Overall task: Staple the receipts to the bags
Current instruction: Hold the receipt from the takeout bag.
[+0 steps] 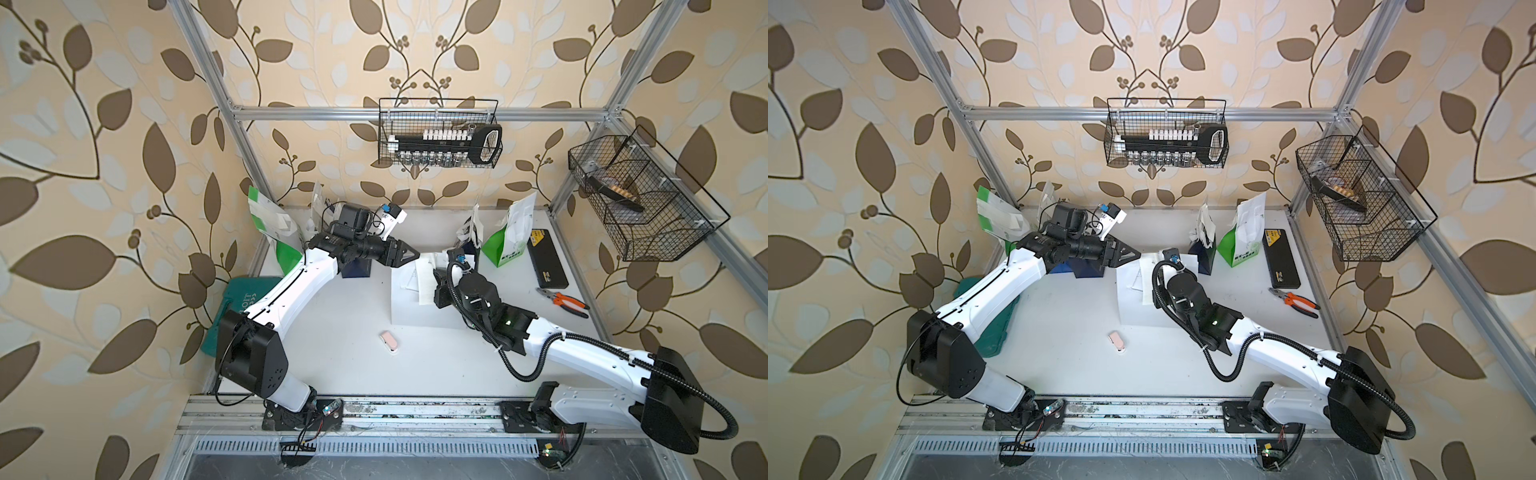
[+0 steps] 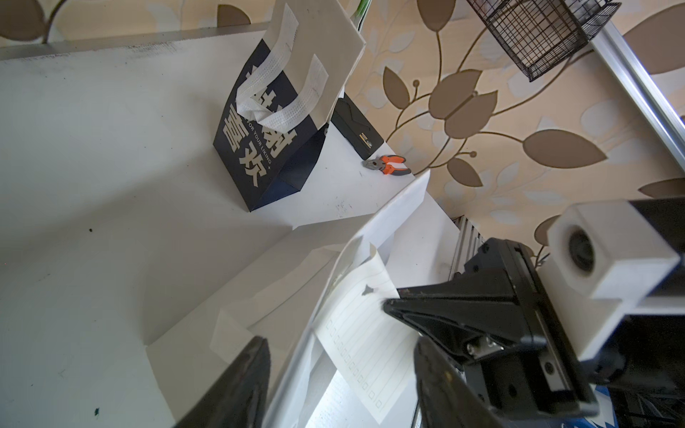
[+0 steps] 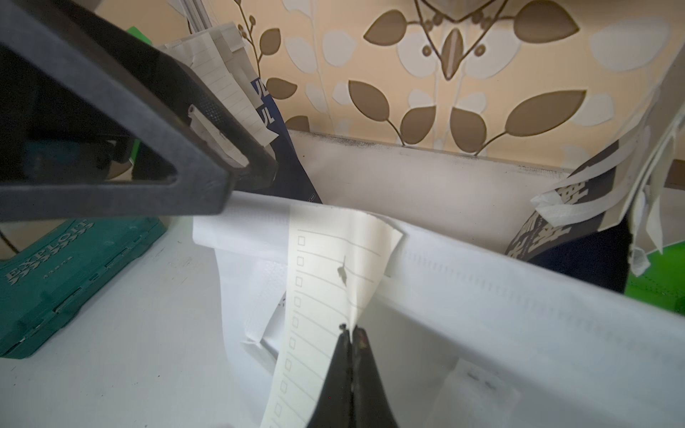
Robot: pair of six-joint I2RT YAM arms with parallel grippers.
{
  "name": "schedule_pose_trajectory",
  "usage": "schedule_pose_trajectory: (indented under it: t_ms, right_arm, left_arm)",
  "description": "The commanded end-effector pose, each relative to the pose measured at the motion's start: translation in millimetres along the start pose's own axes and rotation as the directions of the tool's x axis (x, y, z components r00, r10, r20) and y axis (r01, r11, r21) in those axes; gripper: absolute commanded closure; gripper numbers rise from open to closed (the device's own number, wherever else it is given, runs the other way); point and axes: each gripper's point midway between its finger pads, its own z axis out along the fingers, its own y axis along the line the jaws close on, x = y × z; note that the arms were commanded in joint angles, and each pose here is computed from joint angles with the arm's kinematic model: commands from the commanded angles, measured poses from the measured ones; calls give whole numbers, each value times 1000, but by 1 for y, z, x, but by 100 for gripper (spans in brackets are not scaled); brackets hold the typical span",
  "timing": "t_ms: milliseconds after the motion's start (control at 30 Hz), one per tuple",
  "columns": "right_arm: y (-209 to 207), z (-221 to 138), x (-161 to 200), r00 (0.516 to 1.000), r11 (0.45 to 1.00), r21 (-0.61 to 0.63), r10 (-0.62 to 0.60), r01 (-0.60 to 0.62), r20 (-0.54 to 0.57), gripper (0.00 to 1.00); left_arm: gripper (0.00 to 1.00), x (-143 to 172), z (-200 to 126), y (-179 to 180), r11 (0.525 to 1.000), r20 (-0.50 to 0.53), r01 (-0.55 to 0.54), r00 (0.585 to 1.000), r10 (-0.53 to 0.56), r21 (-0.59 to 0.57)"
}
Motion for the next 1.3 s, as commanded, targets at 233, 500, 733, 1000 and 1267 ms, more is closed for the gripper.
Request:
schedule_pose_trajectory:
  t_ms: [233,500,733,1000,1267]
  right_arm:
    - [-5,6,-2,996,995,38,86,-87,29,100]
    - [-2,10,-1,996,996,34,86,-87,17,100]
    - [-2,13,6,996,996,34,85,-85,2,100]
    - [-2,14,5,997,996,39,80,-80,-1,100]
    - [-31,10,0,996,986,143,85,-81,-25,61]
  left_arm:
    - [46,-3,10,0,999,-16,-42,999,43,12]
    - [53,0,16,-3,998,-32,-51,998,51,22]
    - [61,8,22,-1,998,-63,-69,996,68,-9]
    - [85,9,21,-1,995,-66,-92,994,90,-34]
    - [100,4,12,-15,990,-33,-140,990,139,-34]
